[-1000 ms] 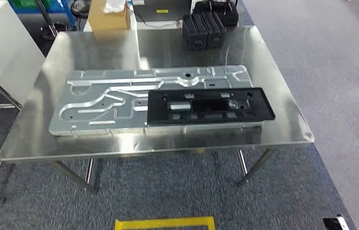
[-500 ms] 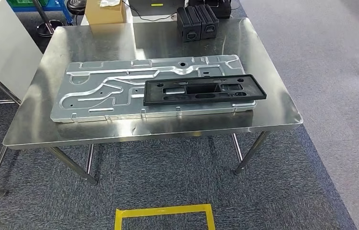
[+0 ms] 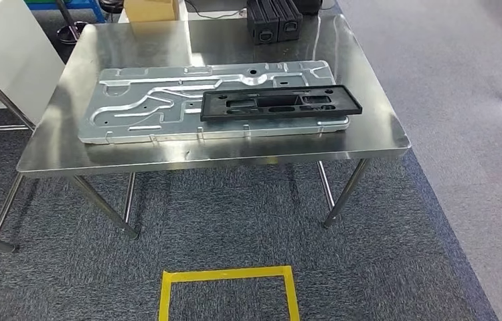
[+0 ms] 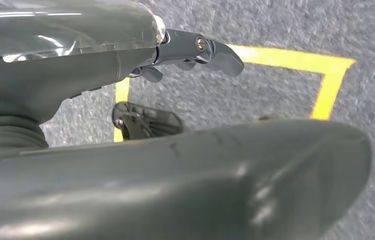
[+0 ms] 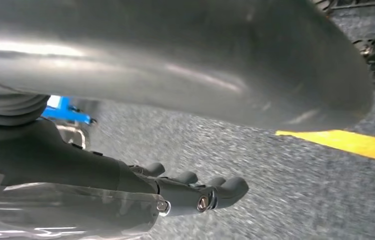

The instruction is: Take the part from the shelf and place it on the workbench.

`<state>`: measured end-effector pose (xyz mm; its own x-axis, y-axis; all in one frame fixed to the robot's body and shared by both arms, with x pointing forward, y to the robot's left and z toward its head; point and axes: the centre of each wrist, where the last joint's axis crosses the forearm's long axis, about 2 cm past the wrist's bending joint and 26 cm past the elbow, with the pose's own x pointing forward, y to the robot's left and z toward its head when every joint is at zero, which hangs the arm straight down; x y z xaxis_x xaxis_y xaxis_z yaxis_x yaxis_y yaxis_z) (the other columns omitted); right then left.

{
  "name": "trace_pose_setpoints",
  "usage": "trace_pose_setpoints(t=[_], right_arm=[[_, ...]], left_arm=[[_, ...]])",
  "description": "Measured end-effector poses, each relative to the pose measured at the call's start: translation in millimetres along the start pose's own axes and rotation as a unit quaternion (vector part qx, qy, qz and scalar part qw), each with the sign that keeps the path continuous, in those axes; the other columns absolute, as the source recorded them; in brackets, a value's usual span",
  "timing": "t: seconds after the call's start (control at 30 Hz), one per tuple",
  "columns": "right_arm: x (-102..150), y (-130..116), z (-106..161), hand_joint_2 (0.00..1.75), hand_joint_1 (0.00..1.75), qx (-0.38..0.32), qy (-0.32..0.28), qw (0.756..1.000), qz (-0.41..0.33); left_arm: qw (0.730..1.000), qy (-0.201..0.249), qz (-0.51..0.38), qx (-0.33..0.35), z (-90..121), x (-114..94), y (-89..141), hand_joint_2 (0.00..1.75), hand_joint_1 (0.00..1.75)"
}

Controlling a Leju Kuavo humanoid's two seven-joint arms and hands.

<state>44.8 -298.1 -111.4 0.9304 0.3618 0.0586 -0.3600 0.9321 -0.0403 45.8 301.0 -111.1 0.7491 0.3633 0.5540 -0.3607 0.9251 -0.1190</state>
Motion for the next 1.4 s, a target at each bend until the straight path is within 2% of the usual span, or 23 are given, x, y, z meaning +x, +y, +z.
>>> trace_pose_setpoints(t=[0.5,1.4], right_arm=[[3.3,-7.1,0.3,0.0,0.0,-0.005,0.009,1.0,0.01],[1.2,-4.4,0.1,0.0,0.0,-0.002,0.004,1.0,0.013]], left_arm=[[1.0,0.006,-0.001,-0.004,-0.4,-0.3,-5.6,0.0,0.0],[1.0,0.005,-0.021,-0.019,-1.8,2.5,-5.4,0.0,0.0]])
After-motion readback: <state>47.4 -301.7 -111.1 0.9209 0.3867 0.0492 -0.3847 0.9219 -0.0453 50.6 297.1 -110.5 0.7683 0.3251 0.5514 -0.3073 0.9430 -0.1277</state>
